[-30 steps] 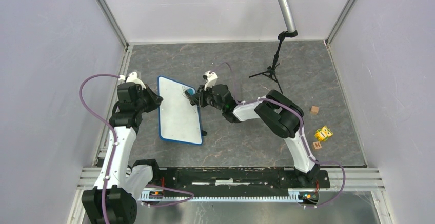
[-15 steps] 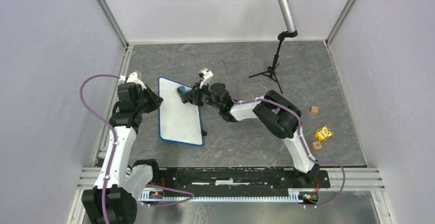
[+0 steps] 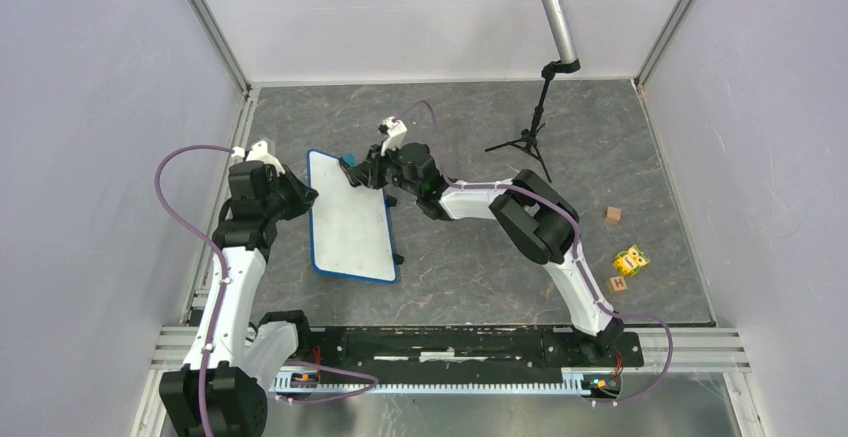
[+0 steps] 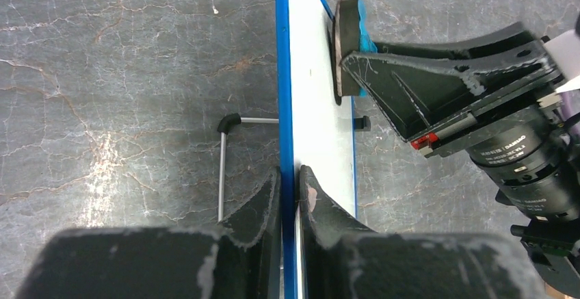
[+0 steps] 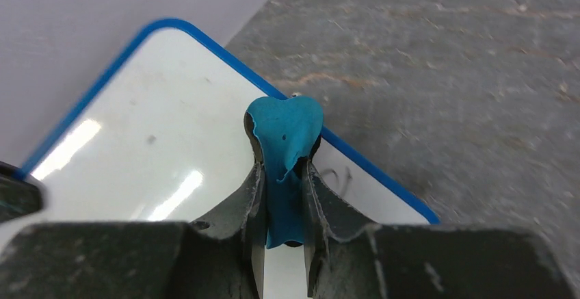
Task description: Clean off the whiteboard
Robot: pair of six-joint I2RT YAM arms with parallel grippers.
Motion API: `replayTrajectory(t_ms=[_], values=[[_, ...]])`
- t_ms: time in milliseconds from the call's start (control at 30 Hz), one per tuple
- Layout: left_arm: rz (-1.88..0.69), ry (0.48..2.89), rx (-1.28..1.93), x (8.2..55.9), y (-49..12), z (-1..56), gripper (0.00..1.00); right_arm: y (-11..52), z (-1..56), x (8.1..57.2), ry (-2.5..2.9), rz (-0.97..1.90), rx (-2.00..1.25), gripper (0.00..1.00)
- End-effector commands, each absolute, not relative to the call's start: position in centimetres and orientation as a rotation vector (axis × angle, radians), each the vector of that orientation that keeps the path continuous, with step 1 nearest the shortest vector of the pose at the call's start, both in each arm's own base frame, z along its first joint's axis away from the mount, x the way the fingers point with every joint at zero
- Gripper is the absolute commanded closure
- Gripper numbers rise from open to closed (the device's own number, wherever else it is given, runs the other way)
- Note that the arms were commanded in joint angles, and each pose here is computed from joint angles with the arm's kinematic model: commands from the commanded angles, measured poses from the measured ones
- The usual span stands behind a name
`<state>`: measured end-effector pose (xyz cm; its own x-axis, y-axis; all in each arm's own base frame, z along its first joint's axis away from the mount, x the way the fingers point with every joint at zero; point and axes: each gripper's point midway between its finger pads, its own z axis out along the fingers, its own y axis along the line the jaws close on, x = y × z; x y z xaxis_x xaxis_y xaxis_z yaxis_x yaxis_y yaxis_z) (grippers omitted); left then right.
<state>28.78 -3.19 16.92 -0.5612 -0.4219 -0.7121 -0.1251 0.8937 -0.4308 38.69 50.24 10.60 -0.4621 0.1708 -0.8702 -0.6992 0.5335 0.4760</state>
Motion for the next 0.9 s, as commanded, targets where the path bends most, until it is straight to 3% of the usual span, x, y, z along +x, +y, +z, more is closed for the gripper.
replayTrajectory(t_ms=[0, 167, 333, 667, 867], values=[[-0.498, 2.231, -0.343, 27.3, -4.9, 15.8, 0.98, 53.1, 8.4, 36.6, 1.831, 1.134, -0.554, 0.95], [-0.505, 2.233, -0.340, 27.3, -5.0, 15.8, 0.98, 49.0, 3.6, 37.2, 1.940, 1.091, -0.427, 0.95], [-0.512, 2.229, -0.332, 27.2, -5.2, 15.9, 0.98, 48.0, 3.4, 37.5, 1.967, 0.990, -0.453, 0.95], [-0.504, 2.228, -0.336, 27.2, -5.1, 15.9, 0.98, 54.0, 13.4, 32.2, 1.730, 1.060, -0.655, 0.95], [-0.500, 2.225, -0.337, 27.2, -5.1, 16.0, 0.98, 49.5, 7.6, 36.1, 1.883, 1.041, -0.485, 0.95]])
